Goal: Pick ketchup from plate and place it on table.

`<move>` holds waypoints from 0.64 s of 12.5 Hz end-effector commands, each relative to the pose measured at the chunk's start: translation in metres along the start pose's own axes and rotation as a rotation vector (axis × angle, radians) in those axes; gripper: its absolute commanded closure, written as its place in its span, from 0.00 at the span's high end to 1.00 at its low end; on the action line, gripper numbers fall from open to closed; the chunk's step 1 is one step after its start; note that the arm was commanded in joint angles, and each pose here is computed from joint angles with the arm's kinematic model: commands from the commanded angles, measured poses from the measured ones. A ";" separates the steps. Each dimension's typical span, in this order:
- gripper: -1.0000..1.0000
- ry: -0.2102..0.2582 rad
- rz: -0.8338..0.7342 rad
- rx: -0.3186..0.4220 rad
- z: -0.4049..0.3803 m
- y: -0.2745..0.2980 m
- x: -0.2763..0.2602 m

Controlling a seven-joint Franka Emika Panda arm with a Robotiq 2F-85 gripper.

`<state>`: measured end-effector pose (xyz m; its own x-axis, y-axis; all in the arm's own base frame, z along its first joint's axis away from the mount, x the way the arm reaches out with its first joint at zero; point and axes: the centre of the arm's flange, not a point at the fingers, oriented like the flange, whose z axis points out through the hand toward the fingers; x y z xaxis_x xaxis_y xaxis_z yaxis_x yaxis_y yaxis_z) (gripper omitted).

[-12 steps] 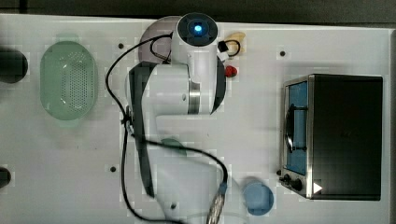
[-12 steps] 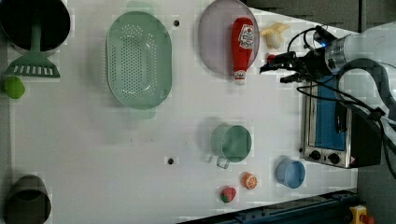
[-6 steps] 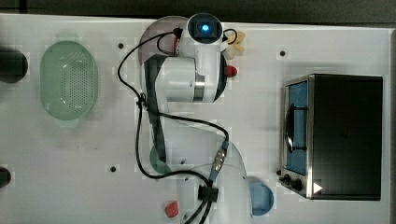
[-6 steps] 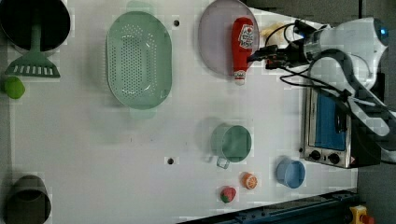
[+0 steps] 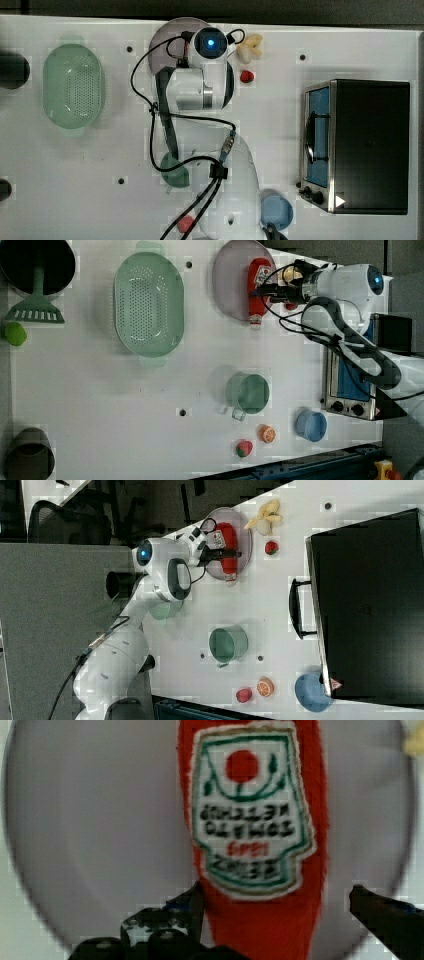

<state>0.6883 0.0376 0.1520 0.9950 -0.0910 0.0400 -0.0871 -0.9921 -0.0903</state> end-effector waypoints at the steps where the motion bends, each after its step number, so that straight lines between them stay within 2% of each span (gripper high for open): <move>1: 1.00 0.100 -0.090 -0.008 -0.006 -0.012 0.013; 2: 1.00 0.114 -0.093 -0.005 -0.001 -0.012 0.013; 4: 1.00 0.112 -0.095 -0.007 0.006 -0.011 0.012; 5: 0.96 0.112 -0.096 -0.009 0.006 -0.011 0.012; 7: 0.71 0.117 -0.097 -0.011 0.004 -0.010 0.013; 8: 0.62 0.122 -0.096 -0.012 0.002 -0.010 0.015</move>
<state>0.6968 0.0467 0.1381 0.9893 -0.0465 0.1380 -0.0359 -0.9963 -0.0780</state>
